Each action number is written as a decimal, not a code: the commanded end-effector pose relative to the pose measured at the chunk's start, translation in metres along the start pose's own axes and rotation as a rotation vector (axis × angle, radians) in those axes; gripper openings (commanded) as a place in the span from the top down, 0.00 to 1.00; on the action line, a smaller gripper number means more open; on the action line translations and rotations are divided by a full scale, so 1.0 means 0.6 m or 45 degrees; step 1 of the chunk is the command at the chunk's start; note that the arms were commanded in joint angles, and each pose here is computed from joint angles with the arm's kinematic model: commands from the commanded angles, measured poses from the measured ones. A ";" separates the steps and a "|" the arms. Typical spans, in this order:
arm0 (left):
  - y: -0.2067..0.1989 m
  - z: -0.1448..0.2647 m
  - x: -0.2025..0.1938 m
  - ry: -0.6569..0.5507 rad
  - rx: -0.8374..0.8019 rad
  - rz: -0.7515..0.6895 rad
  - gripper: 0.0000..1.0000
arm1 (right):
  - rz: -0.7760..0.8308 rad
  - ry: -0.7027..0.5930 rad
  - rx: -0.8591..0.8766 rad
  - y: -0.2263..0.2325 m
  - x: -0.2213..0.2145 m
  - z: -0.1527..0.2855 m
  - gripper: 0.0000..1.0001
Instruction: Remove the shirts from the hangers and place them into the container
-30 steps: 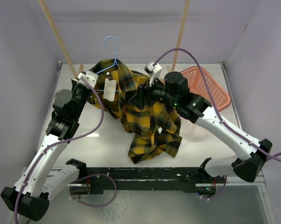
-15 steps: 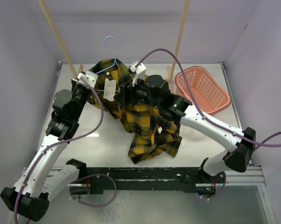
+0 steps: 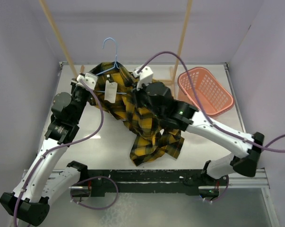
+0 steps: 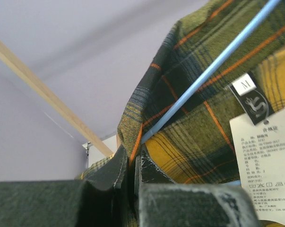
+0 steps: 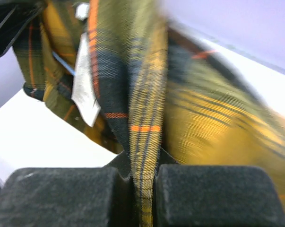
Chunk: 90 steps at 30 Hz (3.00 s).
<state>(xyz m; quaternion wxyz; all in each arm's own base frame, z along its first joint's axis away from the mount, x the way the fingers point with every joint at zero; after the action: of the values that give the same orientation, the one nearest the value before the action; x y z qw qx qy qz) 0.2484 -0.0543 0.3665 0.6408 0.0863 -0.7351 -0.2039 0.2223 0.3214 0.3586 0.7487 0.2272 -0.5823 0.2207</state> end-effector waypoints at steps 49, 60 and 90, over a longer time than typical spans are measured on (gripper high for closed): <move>0.103 -0.031 0.277 -0.302 0.013 0.152 1.00 | 0.137 0.153 -0.073 -0.153 0.121 0.402 1.00; 0.093 -0.008 0.261 -0.257 -0.032 0.222 1.00 | 0.146 0.246 -0.279 -0.183 0.055 0.401 1.00; -0.008 -0.032 0.074 0.098 -0.162 0.324 1.00 | 0.238 0.420 -0.420 -0.162 -0.030 0.240 1.00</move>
<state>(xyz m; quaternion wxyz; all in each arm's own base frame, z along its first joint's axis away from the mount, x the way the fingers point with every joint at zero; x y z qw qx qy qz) 0.2527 -0.1012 0.3996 0.7063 -0.0923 -0.6586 -0.2424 0.1479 0.1636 0.3753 0.8261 0.0846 -0.5015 0.2427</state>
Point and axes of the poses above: each gripper's point midway between its finger pads, its own z axis back along the fingers, its own y axis along the line the jaws close on, x = y × z, the point moved 8 cm from there along z, back along the fingers, and after that the axes turned 1 degree about -z, right-handed, at the moved point
